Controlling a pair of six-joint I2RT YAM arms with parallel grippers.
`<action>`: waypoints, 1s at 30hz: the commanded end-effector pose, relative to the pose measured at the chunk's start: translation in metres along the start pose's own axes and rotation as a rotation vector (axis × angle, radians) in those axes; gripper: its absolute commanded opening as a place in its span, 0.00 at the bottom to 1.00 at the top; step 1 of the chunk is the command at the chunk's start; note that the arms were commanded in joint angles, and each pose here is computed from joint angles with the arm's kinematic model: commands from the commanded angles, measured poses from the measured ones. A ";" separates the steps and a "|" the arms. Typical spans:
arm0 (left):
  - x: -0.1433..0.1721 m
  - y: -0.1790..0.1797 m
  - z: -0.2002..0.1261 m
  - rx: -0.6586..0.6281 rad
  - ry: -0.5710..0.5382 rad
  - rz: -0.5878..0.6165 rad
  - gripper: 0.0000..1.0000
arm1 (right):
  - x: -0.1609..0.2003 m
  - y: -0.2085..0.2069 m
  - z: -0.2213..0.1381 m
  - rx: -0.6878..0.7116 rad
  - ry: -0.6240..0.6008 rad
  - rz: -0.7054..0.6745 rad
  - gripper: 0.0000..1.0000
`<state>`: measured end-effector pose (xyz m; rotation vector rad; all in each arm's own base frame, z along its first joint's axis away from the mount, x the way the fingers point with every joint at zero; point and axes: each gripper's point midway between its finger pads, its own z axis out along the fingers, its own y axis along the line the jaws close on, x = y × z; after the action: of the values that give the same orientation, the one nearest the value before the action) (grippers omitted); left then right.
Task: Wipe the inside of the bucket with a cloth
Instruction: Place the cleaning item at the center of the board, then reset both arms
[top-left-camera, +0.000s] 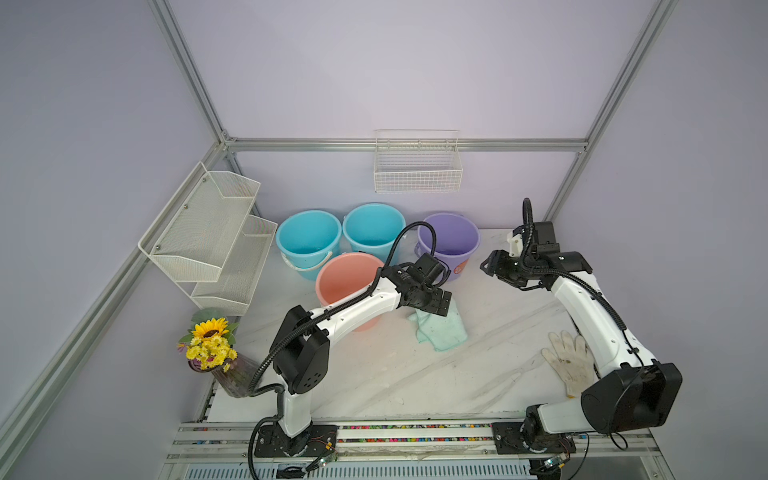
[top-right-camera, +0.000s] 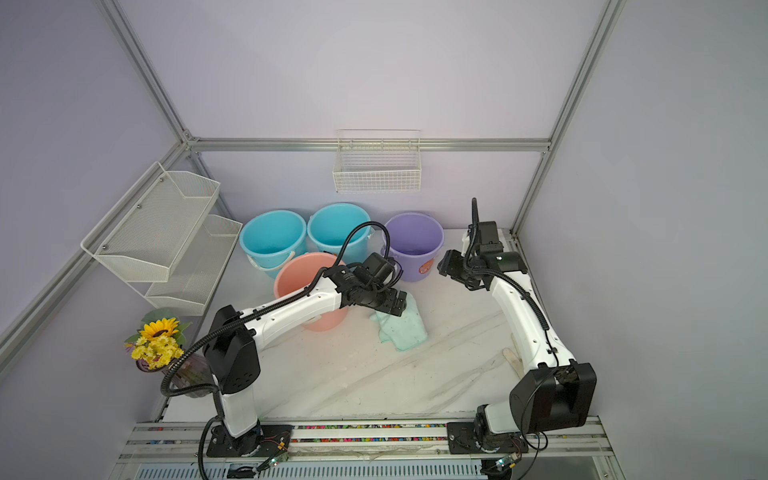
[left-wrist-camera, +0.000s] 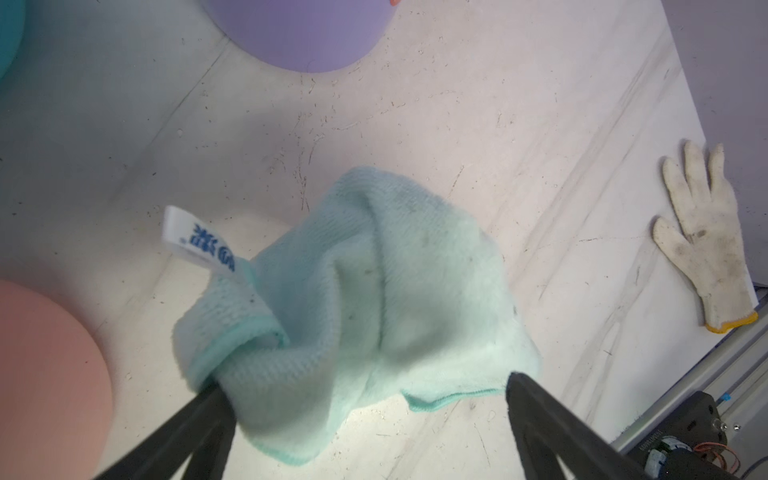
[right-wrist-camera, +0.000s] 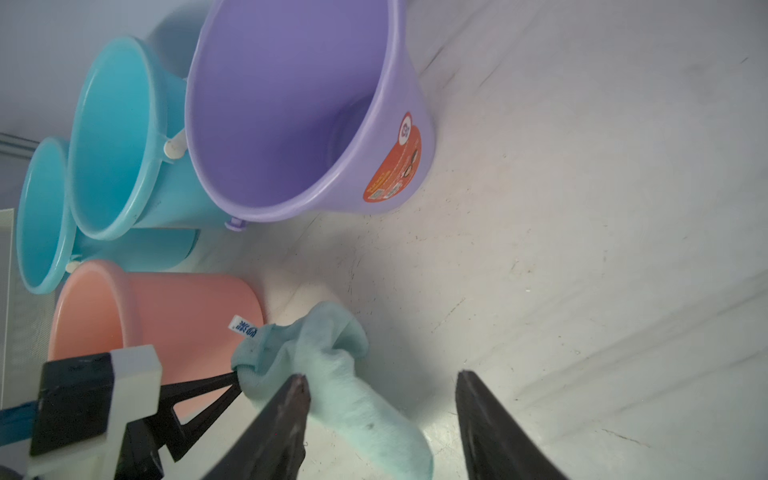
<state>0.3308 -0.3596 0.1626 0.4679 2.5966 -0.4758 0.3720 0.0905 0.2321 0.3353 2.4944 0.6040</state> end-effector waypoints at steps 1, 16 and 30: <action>-0.023 -0.019 -0.032 0.084 -0.087 0.015 1.00 | 0.023 0.032 0.010 -0.152 0.056 -0.033 0.59; -0.027 0.051 -0.133 -0.123 -0.314 -0.064 0.98 | 0.053 0.031 0.039 -0.059 0.068 -0.066 0.60; 0.030 0.249 -0.231 -0.601 -0.507 -0.431 1.00 | 0.024 0.023 0.021 0.062 -0.026 -0.157 0.64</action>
<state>0.3183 -0.0715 0.2894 -0.2643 2.1957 -0.0327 0.3642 0.1377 0.2049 0.1831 2.5168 0.5431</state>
